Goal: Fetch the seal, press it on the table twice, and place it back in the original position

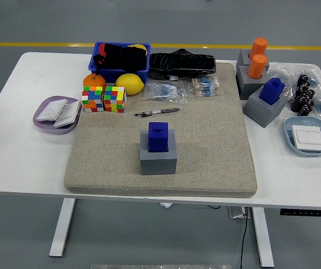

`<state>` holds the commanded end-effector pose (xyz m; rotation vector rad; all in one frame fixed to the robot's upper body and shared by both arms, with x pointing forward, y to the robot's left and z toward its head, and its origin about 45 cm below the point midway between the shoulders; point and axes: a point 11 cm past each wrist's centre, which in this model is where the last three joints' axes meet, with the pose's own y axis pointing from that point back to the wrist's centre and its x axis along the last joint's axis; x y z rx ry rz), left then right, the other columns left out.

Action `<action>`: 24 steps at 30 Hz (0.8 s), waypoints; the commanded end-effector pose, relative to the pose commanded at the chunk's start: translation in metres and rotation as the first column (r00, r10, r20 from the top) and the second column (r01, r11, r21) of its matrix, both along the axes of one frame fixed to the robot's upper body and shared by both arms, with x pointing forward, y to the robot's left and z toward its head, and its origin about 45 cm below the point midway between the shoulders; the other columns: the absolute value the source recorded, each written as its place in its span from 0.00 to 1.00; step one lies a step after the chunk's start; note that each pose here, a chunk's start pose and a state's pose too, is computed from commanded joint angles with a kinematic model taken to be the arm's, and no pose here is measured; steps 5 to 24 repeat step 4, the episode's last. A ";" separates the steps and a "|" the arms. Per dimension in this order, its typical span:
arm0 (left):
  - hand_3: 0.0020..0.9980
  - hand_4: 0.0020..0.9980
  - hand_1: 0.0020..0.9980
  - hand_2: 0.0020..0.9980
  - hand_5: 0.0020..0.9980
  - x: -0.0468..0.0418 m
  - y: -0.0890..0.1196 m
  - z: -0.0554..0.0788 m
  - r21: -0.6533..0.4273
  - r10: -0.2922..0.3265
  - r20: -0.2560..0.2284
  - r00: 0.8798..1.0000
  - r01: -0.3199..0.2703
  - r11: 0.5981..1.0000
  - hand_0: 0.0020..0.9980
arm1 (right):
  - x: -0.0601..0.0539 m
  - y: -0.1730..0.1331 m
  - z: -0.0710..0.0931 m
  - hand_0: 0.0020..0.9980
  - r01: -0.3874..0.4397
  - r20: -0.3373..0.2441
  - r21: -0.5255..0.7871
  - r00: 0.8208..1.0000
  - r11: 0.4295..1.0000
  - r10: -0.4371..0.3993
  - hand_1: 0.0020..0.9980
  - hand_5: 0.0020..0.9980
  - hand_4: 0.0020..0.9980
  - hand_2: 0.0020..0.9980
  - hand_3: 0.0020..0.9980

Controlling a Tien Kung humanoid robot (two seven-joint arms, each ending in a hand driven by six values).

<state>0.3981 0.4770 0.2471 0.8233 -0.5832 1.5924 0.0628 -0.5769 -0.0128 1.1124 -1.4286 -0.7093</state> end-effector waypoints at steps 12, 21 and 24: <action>0.95 0.61 1.00 0.96 0.96 -0.0004 0.000 -0.001 0.001 0.000 -0.003 1.000 0.000 1.000 1.00 | 0.000 -0.001 0.001 0.79 -0.001 -0.001 -0.004 1.000 1.000 0.001 0.70 0.52 0.83 0.67 0.67; 0.95 0.61 1.00 0.96 0.96 -0.0004 0.000 -0.001 0.001 0.000 -0.003 1.000 0.000 1.000 1.00 | 0.000 -0.001 0.001 0.79 -0.001 -0.001 -0.004 1.000 1.000 0.001 0.70 0.52 0.83 0.67 0.67; 0.95 0.61 1.00 0.96 0.96 -0.0004 0.000 -0.001 0.001 0.000 -0.003 1.000 0.000 1.000 1.00 | 0.000 -0.001 0.001 0.79 -0.001 -0.001 -0.004 1.000 1.000 0.001 0.70 0.52 0.83 0.67 0.67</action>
